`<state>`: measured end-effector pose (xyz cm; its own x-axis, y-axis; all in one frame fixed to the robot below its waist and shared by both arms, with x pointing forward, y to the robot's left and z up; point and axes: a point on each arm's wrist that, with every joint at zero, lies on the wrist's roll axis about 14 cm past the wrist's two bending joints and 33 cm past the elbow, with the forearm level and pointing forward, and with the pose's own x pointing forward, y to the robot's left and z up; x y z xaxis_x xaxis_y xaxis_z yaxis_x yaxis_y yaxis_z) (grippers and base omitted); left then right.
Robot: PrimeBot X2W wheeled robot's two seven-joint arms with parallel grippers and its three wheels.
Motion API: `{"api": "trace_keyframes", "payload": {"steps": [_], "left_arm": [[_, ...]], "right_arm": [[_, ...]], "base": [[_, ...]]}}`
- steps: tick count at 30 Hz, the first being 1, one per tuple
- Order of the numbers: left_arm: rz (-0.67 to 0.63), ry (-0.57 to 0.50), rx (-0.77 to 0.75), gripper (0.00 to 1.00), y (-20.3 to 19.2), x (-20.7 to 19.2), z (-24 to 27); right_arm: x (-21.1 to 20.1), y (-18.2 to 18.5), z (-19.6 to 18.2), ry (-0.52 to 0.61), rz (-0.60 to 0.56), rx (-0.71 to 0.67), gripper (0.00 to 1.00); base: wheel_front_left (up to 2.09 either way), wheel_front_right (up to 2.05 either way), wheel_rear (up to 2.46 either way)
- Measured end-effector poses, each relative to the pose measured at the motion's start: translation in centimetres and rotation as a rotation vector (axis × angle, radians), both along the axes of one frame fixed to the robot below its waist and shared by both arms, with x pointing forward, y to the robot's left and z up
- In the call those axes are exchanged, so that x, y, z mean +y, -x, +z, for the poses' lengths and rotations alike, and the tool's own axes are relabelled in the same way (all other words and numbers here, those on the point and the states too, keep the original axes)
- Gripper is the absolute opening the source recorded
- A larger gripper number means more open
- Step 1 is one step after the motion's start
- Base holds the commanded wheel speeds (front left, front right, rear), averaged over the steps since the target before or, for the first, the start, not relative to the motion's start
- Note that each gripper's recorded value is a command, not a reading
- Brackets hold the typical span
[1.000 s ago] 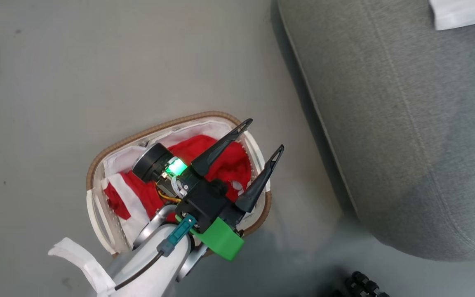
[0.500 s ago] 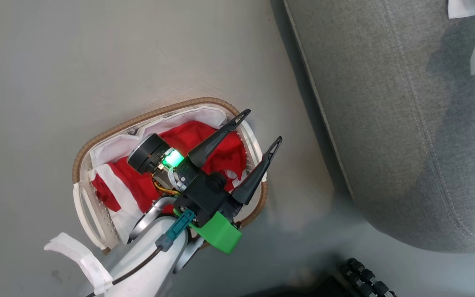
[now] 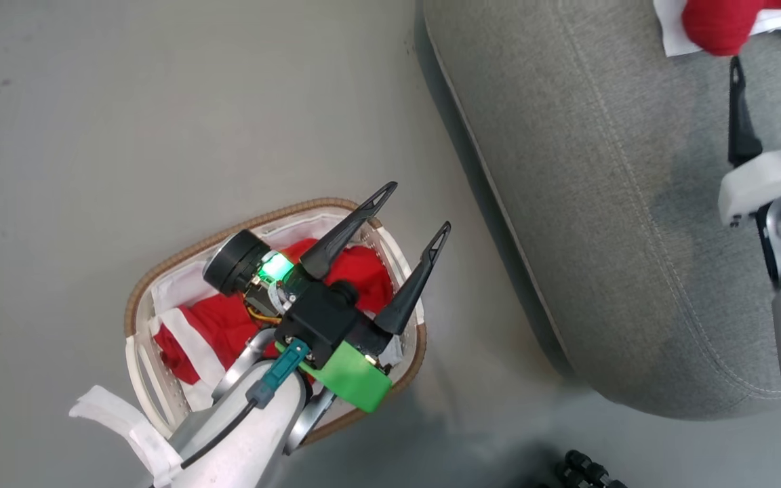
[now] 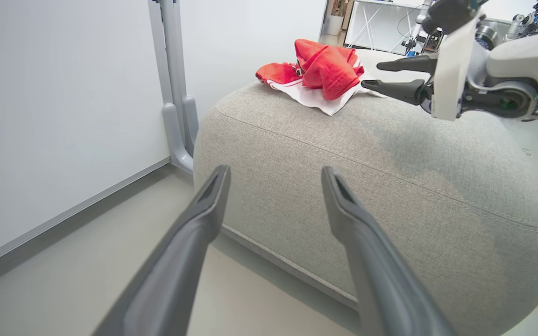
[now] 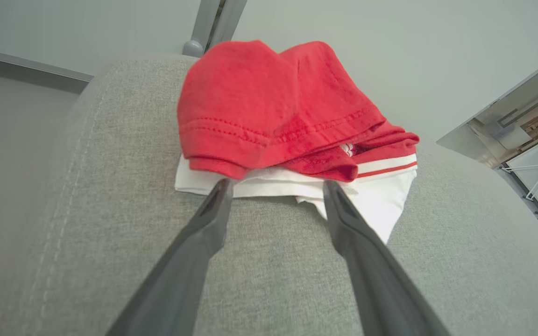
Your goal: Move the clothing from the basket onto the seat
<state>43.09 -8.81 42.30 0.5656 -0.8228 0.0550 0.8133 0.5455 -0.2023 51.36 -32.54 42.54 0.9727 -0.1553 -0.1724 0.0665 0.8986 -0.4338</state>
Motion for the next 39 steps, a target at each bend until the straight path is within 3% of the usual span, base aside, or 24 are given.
{"api": "trace_keyframes", "payload": {"steps": [7, 14, 26, 34, 39], "left_arm": [[0.07, 0.014, -0.009, 1.0, 0.5, 1.0, 2.5], [0.198, 0.014, -0.013, 1.0, 0.8, 3.9, 4.6], [0.607, -0.032, -0.033, 1.0, 1.8, 15.4, 6.7], [0.821, -0.032, -0.006, 1.0, 4.6, 22.0, 6.7], [0.911, -0.014, 0.026, 1.0, 6.6, 24.8, 6.3]], "right_arm": [[0.5, 2.4, 1.9, -0.003, 0.023, -0.016, 1.0], [1.2, 2.9, 6.6, -0.015, 0.053, -0.124, 1.0], [9.3, 3.5, 13.4, -0.176, 0.201, -0.349, 1.0], [15.2, 5.7, 14.0, -0.341, 0.281, -0.392, 1.0], [16.8, 7.4, 12.9, -0.387, 0.303, -0.365, 1.0]], "base": [[0.0, 0.0, 0.0], [0.0, 0.0, 0.0], [0.0, 0.0, 0.0], [0.0, 0.0, 0.0], [0.0, 0.0, 0.0]]}}
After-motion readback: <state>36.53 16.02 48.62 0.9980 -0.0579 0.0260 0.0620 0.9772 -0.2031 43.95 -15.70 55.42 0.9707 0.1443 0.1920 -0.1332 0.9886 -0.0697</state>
